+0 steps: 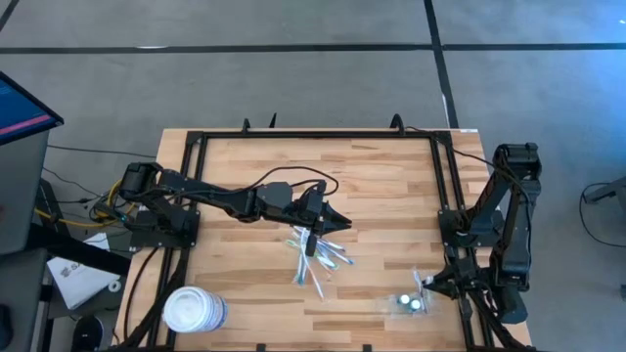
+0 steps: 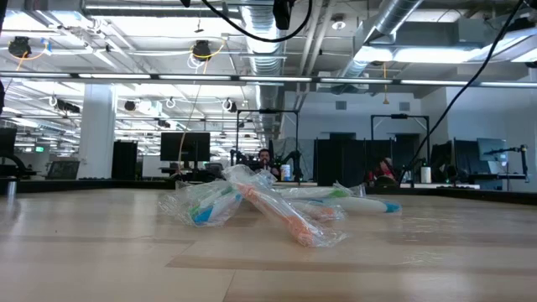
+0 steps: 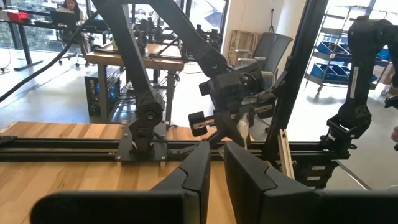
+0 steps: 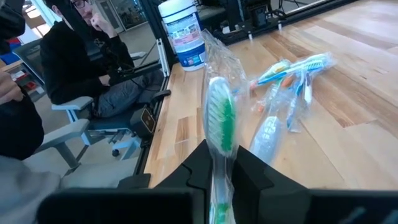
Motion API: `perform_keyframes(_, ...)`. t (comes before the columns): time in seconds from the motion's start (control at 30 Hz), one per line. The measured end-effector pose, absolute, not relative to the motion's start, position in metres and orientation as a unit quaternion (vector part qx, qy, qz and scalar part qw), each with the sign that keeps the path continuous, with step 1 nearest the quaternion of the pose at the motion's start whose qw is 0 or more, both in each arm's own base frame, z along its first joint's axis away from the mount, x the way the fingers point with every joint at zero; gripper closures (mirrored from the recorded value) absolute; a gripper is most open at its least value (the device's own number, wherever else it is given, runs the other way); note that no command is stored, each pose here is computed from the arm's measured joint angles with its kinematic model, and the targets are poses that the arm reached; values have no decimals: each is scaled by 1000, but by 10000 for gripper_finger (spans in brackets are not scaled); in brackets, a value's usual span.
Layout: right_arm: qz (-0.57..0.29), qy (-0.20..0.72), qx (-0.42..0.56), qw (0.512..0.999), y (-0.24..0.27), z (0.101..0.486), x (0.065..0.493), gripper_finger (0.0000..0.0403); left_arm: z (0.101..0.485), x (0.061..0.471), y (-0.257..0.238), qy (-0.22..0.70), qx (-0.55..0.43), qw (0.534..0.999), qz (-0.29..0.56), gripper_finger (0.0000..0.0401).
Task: Pick & Place toothbrushing station
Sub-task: Put the green toothbrush into the transparent organizer
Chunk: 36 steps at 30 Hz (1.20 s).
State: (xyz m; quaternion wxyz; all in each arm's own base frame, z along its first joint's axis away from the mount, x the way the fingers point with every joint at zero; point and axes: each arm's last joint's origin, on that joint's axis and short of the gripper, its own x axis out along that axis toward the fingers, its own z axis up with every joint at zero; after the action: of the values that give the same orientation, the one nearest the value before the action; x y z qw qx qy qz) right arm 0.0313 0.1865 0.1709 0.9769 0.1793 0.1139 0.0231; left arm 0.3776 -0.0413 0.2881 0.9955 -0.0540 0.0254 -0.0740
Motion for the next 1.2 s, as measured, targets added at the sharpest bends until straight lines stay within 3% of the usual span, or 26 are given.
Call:
perform_keyframes(0.23,32,134,173,975,187,170,30,367,288,378,-41,25,-54,995,-74,361)
perform_keyframes(0.73,59,129,167,976,188,173,20,307,288,378,-41,26,-54,995,-74,361)
perform_keyframes(1.2,74,148,168,972,183,182,19,300,288,378,-41,26,-54,995,-74,361)
